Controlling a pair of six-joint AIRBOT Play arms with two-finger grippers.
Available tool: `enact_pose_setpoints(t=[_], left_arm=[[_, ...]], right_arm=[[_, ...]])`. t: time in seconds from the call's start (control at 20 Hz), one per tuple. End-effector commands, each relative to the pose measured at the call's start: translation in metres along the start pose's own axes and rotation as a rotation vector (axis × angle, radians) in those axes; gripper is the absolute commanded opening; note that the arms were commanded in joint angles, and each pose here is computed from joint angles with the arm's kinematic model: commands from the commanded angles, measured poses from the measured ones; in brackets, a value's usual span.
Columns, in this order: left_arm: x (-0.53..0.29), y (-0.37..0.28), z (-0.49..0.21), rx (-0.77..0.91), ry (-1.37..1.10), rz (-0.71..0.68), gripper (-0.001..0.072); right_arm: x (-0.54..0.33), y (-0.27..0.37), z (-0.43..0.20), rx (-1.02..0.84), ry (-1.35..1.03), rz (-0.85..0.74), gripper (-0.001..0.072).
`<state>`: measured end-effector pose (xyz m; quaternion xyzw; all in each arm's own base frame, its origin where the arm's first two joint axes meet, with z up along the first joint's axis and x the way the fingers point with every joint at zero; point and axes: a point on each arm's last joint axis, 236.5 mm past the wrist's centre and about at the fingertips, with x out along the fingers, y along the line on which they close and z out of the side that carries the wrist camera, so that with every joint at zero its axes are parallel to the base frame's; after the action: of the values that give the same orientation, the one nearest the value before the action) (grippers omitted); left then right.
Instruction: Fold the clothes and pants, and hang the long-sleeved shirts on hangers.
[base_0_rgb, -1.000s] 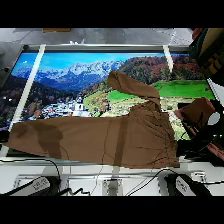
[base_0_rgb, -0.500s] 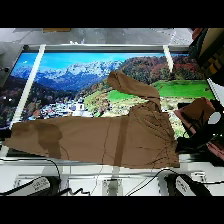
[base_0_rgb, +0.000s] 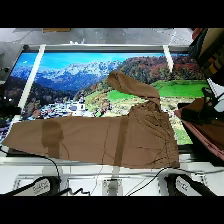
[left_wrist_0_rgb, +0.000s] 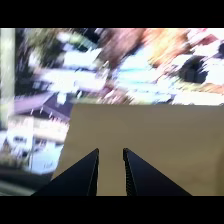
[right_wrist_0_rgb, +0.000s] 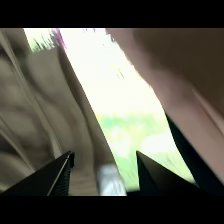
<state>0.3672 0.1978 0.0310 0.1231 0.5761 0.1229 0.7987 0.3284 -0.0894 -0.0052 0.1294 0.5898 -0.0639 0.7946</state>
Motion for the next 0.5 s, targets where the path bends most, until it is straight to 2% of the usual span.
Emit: enact_pose_setpoints(t=[0.0, 0.15, 0.3, 0.4, 0.45], left_arm=[[-0.015, -0.044, 0.037, 0.078, -0.090, -0.047, 0.0180], [-0.020, -0.065, 0.045, 0.124, -0.107, -0.064, 0.0181], [-0.021, -0.073, 0.047, 0.128, -0.115, -0.083, 0.0181], [-0.022, -0.078, 0.048, 0.117, -0.119, -0.104, 0.0181], [-0.022, -0.080, 0.049, 0.110, -0.124, -0.115, 0.0181]], right_arm=[[0.026, 0.029, 0.023, -0.082, 0.044, 0.157, 0.0445], [0.054, 0.029, 0.003, -0.110, 0.208, 0.229, 0.0437], [0.068, 0.025, -0.001, -0.050, 0.235, 0.338, 0.0439], [0.075, 0.025, 0.001, -0.045, 0.228, 0.381, 0.0491], [0.079, 0.026, 0.000, -0.070, 0.229, 0.393, 0.0491]])
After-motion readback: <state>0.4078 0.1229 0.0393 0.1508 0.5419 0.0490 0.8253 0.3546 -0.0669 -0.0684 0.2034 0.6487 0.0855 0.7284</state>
